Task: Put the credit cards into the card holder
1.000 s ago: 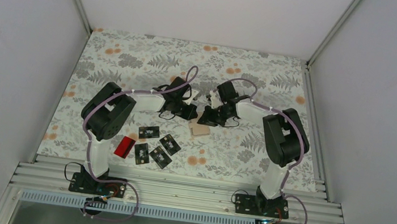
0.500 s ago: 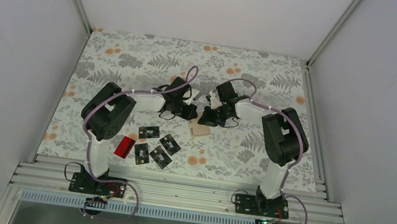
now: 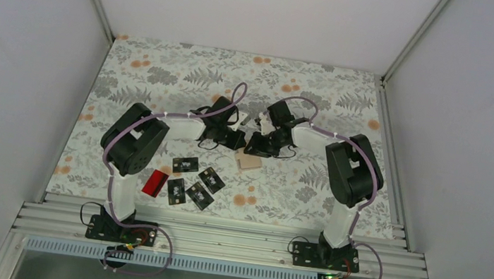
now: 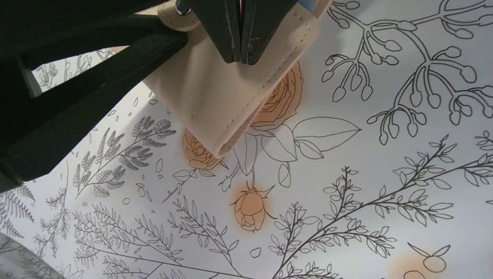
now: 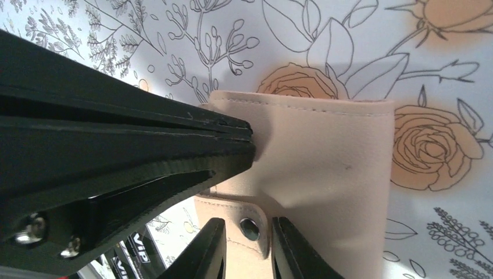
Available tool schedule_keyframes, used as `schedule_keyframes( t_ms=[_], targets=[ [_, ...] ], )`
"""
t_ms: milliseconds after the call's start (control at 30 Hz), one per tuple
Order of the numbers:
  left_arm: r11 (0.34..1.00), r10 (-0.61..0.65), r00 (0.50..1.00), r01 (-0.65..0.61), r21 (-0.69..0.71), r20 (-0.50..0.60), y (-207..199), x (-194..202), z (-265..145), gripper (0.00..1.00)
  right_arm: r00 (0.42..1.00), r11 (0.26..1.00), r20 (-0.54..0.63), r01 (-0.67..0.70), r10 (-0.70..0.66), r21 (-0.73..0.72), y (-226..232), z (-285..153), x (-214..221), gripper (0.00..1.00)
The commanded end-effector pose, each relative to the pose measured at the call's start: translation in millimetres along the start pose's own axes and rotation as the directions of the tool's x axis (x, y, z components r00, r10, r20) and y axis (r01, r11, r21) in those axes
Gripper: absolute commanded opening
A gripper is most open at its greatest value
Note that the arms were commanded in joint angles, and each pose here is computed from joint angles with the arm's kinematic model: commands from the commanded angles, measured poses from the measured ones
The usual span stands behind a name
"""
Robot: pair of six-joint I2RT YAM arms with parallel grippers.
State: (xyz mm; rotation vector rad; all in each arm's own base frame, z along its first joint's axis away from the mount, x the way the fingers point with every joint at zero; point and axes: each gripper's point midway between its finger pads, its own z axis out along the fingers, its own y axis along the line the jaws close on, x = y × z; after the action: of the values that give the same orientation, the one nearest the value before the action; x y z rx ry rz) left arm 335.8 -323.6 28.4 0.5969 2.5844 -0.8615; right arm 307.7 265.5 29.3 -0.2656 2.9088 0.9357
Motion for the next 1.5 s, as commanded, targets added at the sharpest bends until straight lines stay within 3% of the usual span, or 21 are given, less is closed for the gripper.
schedule_keyframes(
  t_ms=[0, 233, 433, 533, 667, 700, 733, 767, 1000, 1167, 1367, 1467],
  targets=[
    [0.994, -0.029, 0.995, 0.019, -0.11, -0.096, 22.4, 32.2, 4.4, 0.03, 1.0, 0.986, -0.011, -0.024, 0.026, 0.168, -34.9, -0.7, 4.1, 0.26],
    [0.99, -0.001, 0.999, -0.005, -0.144, -0.04, 14.0, 3.1, -15.5, 0.09, 0.996, 0.993, 0.076, 0.042, -0.051, 0.112, 5.0, -39.4, -23.3, 0.47],
    [0.984, 0.027, 0.999, -0.021, -0.175, 0.031, 2.0, -24.2, -43.8, 0.23, 0.983, 0.991, 0.155, 0.088, -0.102, 0.097, 30.7, -76.6, -34.8, 0.81],
    [0.98, 0.044, 0.996, -0.027, -0.195, 0.083, -5.5, -37.6, -65.3, 0.37, 0.968, 0.988, 0.212, 0.113, -0.134, 0.106, 40.9, -96.9, -41.4, 0.99],
    [0.971, 0.074, 0.983, -0.033, -0.236, 0.166, -14.0, -51.3, -102.1, 0.63, 0.916, 0.975, 0.338, 0.184, -0.216, 0.124, 62.6, -136.6, -53.7, 1.0],
    [0.969, 0.086, 0.978, -0.038, -0.242, 0.188, -17.3, -53.8, -112.6, 0.74, 0.899, 0.972, 0.373, 0.189, -0.227, 0.137, 66.0, -147.0, -57.1, 1.0],
    [0.967, 0.097, 0.974, -0.045, -0.249, 0.204, -20.3, -55.7, -122.1, 0.91, 0.877, 0.97, 0.417, 0.189, -0.237, 0.152, 69.7, -159.7, -60.9, 1.0],
    [0.964, 0.108, 0.97, -0.049, -0.261, 0.219, -22.4, -57.9, -132.0, 0.99, 0.848, 0.968, 0.47, 0.19, -0.245, 0.163, 76.4, -176.7, -63.7, 1.0],
    [0.909, 0.178, 0.91, -0.007, -0.416, 0.374, -26.0, -76.3, -216.7, 1.0, 0.646, 0.953, 0.705, 0.145, -0.294, 0.265, 90.8, -261.2, -72.9, 1.0],
    [0.834, 0.271, 0.778, 0.104, -0.542, 0.567, -29.1, -89.6, -303.0, 1.0, 0.472, 0.933, 0.813, 0.068, -0.342, 0.353, 83.8, -313.2, -69.4, 1.0],
    [0.648, 0.424, 0.65, 0.268, -0.713, 0.63, 2.2, -69.6, -368.5, 1.0, 0.303, 0.871, 0.848, -0.098, -0.435, 0.482, 46.9, -350.2, -50.9, 1.0],
    [0.637, 0.469, 0.606, 0.271, -0.722, 0.642, 14.9, -59.9, -365.3, 1.0, 0.27, 0.781, 0.779, -0.125, -0.566, 0.612, 15.1, -336.2, -43.0, 1.0]
  ],
)
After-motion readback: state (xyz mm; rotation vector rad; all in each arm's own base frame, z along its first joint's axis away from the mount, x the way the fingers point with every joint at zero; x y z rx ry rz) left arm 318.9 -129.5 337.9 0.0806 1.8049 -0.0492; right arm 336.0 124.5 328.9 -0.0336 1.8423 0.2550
